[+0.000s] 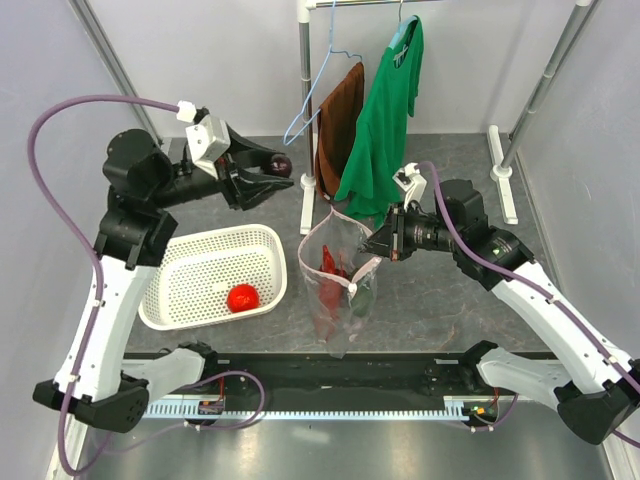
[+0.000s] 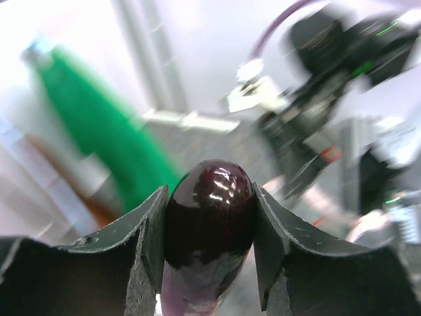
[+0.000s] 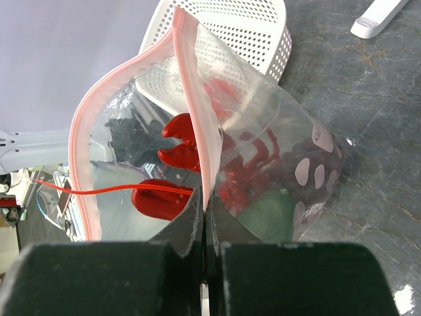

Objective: Place the food in the zip-top bag and seal the zipper
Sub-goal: Pick up the fake vegetable from the bin, then place the fake vegetable in the zipper food storage bag.

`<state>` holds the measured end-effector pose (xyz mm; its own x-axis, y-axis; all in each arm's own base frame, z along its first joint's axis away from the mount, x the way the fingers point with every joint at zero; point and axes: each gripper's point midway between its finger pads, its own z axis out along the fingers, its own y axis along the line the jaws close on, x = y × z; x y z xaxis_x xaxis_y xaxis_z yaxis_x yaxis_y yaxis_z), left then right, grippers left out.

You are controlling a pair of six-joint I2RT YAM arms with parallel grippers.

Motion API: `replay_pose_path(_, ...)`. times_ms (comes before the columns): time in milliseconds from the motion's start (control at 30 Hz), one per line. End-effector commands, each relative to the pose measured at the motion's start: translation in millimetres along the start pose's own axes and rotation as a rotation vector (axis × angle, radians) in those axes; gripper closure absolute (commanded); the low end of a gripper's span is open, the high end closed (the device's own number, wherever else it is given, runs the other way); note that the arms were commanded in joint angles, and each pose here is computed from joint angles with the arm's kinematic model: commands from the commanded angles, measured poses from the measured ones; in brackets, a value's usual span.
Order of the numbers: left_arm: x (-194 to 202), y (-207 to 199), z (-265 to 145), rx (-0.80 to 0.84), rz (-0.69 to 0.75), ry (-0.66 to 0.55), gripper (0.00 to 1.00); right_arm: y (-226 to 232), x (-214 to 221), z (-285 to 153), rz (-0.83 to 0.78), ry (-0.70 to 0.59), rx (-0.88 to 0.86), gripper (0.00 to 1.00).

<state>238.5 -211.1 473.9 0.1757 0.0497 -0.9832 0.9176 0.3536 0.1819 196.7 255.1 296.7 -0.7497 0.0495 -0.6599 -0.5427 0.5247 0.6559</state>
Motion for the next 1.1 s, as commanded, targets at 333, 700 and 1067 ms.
replay_pose_path(333, -15.4, -78.9, 90.0, 0.367, -0.277, -0.174, 0.97, 29.3, -32.6, -3.6, -0.05, -0.083, -0.097, 1.0)
replay_pose_path(700, -27.5, -89.1, 102.1, 0.39, -0.267, -0.203, 0.98, 27.4, -30.1, -2.3, -0.044, -0.082, -0.098, 1.0)
replay_pose_path(1067, -10.9, -89.9, 109.0, 0.393, -0.294, -0.145, 0.98, 28.5, -30.9, -2.3, -0.041, -0.088, -0.105, 1.0)
